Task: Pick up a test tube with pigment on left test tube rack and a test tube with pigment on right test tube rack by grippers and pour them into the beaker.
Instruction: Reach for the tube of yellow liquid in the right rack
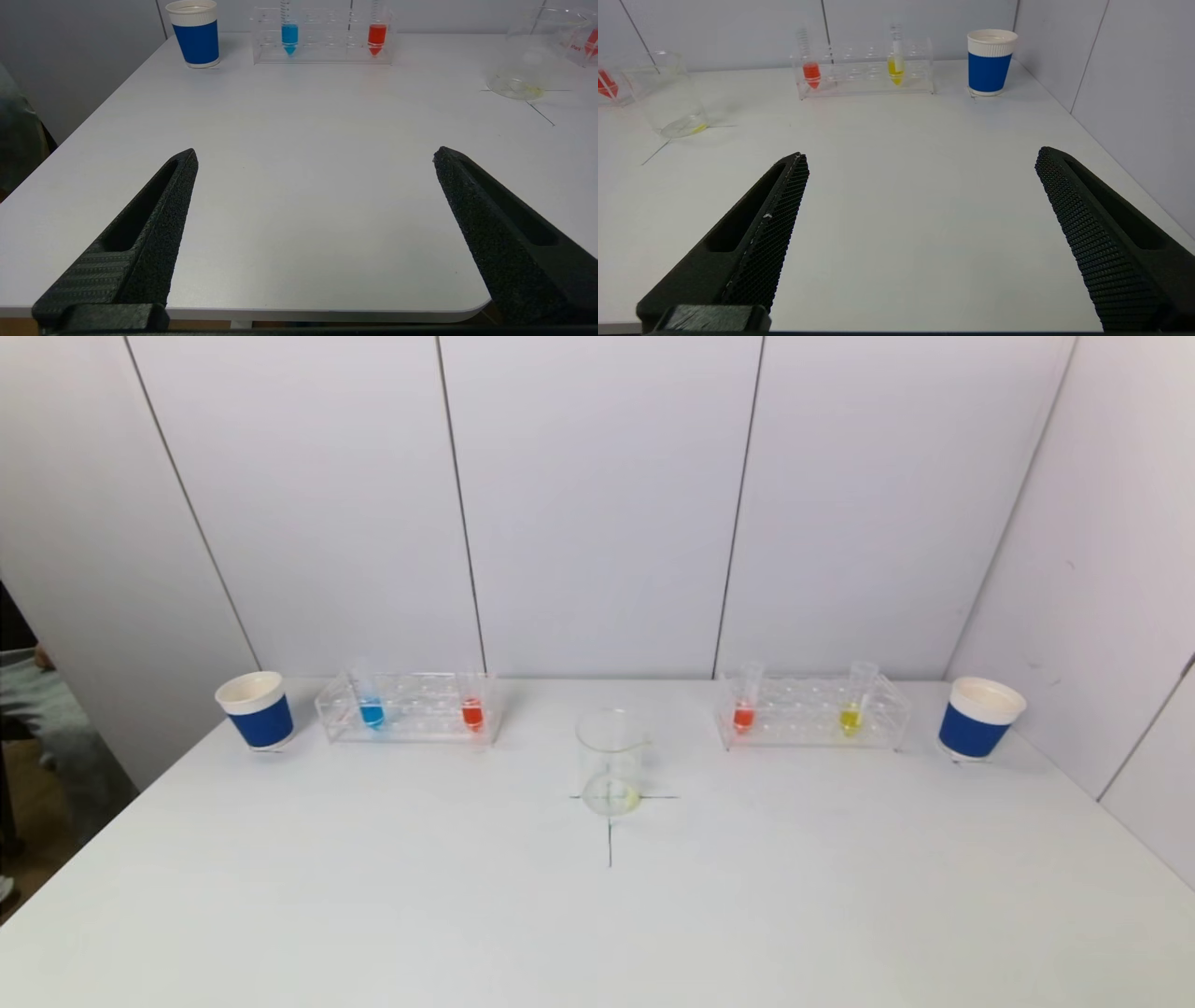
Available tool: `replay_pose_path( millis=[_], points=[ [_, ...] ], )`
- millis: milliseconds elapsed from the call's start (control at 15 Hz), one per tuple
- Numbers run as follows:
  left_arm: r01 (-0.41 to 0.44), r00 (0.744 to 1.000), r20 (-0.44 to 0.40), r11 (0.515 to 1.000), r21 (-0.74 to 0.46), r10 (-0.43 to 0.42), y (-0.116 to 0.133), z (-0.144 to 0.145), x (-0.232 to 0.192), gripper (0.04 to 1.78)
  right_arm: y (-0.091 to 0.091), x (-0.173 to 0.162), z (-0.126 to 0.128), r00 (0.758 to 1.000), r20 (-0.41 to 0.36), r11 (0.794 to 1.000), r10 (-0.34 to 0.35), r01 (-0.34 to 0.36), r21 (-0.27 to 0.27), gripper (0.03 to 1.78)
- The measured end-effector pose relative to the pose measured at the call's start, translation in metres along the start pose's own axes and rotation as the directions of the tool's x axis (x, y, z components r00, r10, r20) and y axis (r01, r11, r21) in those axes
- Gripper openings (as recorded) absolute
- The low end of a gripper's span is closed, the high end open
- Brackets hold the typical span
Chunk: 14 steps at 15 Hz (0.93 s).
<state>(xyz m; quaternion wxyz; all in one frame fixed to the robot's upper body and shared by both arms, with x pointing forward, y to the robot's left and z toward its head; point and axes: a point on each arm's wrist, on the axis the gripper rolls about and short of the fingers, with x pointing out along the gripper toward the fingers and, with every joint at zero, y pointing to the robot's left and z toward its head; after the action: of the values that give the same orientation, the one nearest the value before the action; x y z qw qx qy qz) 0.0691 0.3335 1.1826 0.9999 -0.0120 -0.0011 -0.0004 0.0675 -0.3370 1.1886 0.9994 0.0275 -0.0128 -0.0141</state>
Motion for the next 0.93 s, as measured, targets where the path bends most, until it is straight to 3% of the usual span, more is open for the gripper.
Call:
replay_pose_path(
  millis=[600,933],
  points=[
    [0.0,1.0,0.0,1.0,0.0,0.0,0.0,0.0,0.0,1.76,0.002,-0.015,0.05,0.995,0.096,1.0,0.008,-0.008,-0.004,1.77],
    [0.0,1.0,0.0,1.0,0.0,0.0,0.0,0.0,0.0,1.76,0.005,-0.005,0.085,0.997,0.074,1.0,0.01,-0.01,-0.008,1.77]
  ],
)
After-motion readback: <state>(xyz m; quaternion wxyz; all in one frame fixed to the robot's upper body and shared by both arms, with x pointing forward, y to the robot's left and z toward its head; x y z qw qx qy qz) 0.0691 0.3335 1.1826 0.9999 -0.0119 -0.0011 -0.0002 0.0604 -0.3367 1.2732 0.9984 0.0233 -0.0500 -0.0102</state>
